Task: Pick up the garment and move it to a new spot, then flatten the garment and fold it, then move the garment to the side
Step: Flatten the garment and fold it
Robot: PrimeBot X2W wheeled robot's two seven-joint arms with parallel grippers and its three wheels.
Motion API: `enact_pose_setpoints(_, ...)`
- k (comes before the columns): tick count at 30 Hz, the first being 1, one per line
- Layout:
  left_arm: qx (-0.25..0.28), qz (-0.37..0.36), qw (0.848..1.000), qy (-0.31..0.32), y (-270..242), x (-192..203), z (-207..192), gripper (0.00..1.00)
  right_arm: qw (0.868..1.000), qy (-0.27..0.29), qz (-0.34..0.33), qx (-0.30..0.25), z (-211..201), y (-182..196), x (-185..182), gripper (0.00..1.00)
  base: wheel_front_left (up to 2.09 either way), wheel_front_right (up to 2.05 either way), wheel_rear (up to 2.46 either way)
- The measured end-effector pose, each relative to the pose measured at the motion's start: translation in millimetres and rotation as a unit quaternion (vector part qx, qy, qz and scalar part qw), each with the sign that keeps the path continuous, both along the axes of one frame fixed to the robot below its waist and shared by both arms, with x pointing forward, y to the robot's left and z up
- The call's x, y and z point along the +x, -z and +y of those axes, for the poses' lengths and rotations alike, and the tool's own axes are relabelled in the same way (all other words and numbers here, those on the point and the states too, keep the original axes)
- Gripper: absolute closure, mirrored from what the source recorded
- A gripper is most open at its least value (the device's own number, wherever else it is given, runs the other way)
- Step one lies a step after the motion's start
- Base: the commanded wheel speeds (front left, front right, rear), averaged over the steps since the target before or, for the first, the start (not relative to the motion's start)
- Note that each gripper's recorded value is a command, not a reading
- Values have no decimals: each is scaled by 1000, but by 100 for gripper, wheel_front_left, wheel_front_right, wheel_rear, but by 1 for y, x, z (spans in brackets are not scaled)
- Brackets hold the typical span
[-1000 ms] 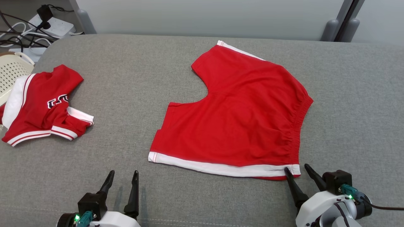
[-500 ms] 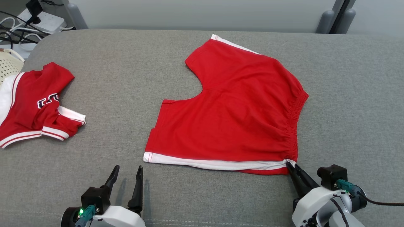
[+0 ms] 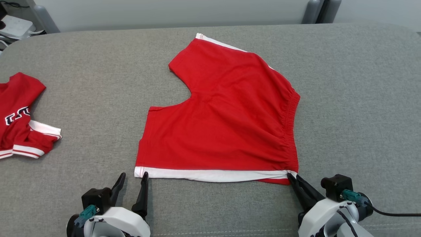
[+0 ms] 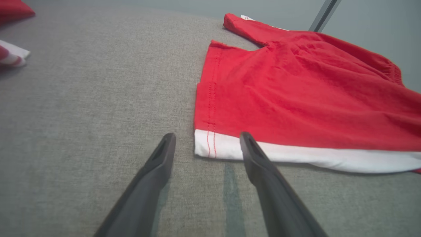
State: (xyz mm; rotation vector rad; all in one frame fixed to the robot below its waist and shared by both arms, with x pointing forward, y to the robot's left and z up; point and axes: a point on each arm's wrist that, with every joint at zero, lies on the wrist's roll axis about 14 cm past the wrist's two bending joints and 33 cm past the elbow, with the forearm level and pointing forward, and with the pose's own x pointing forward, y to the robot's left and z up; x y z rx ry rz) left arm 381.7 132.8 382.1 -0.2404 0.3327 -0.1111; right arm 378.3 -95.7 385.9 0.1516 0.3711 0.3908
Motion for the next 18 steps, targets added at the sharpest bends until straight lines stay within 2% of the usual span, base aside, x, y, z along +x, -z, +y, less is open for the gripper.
enact_pose_setpoints(5,-7,20,1000,10,12,6,-7,0,1000,4,-2,-1,-5,-1,3,100,0,0,0)
enact_pose_setpoints(7,-7,29,999,15,17,7,-10,26,1000,9,0,2,-7,-1,4,100,0,0,0)
enact_pose_setpoints(11,-11,42,999,21,25,4,-14,21,1000,12,3,0,-10,1,3,100,0,0,0)
enact_pose_setpoints(12,-11,42,999,22,26,4,-14,31,1000,12,2,0,-11,1,4,100,0,0,0)
enact_pose_setpoints(14,-11,41,999,25,25,6,-16,85,1000,13,0,1,-11,-1,5,100,0,0,0)
enact_pose_setpoints(15,-11,41,999,28,25,7,-18,100,1000,13,-1,1,-11,-1,6,100,0,0,0)
enact_pose_setpoints(18,-13,40,998,36,25,6,-22,100,1000,14,-2,3,-12,-2,7,100,0,0,0)
